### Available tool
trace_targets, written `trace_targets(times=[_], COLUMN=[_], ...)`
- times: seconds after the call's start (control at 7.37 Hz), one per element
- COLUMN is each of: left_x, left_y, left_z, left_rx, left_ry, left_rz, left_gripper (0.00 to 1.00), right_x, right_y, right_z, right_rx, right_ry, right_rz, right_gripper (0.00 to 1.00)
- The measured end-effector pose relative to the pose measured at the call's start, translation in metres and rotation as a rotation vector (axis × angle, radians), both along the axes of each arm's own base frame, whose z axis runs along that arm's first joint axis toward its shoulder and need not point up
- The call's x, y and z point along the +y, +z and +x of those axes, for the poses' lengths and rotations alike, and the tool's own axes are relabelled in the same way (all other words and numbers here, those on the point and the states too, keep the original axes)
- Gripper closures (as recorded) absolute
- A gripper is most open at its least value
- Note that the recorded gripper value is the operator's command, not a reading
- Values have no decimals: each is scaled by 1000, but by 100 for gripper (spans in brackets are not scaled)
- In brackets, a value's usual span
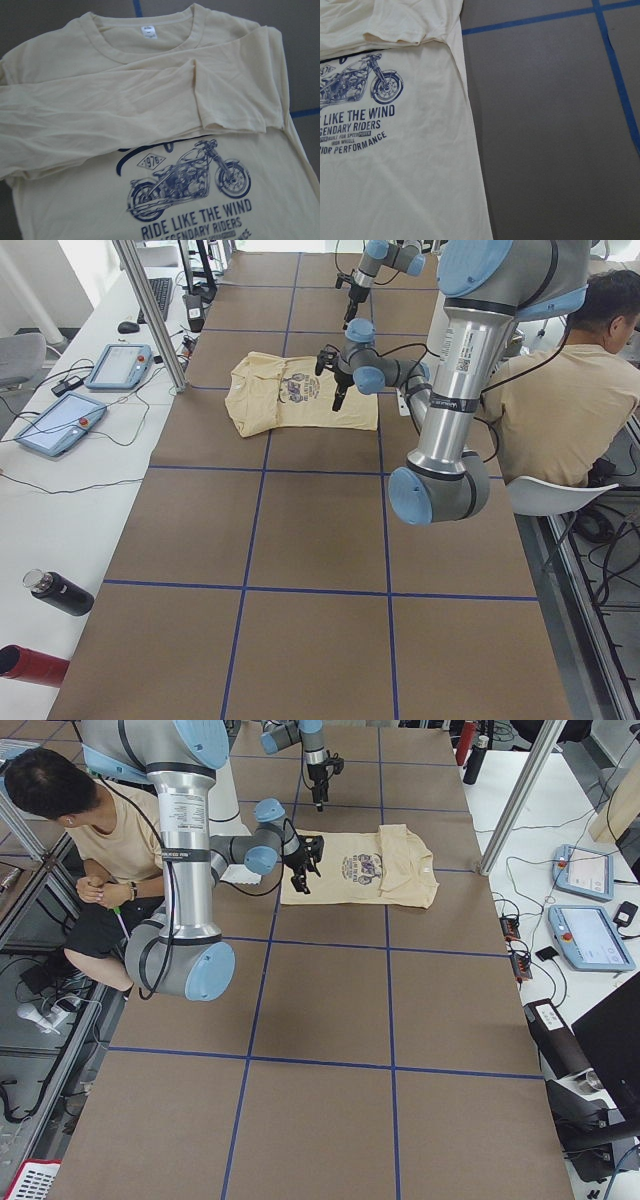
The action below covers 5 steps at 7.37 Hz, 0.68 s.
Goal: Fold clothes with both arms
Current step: 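Move both grippers to the shirt hem corners nearest the robot and grasp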
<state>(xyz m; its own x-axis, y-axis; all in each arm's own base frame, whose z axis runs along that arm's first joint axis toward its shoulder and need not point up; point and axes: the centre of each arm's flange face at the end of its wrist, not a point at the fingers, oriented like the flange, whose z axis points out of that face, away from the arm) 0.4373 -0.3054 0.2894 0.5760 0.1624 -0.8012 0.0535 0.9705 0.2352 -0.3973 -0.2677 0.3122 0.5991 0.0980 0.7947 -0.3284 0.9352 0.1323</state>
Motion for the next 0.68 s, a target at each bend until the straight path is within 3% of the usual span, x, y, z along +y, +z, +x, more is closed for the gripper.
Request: trace_targets(times=[0.27,0.41,0.68], left_x=[41,54,67], left_y=[23,27,35], left_z=[24,34,48], left_rx=[6,8,-4], left_ry=[-27,-36,-32], left_rz=[-85,-123,-157], left_gripper=[47,63,63], right_x=[8,8,9], right_y=[3,3,3], right_z=[-5,-5,-5], right_rx=[2,1,1], right_ry=[6,7,8], right_rz=[-8,-8,-8], right_gripper=[0,0,0])
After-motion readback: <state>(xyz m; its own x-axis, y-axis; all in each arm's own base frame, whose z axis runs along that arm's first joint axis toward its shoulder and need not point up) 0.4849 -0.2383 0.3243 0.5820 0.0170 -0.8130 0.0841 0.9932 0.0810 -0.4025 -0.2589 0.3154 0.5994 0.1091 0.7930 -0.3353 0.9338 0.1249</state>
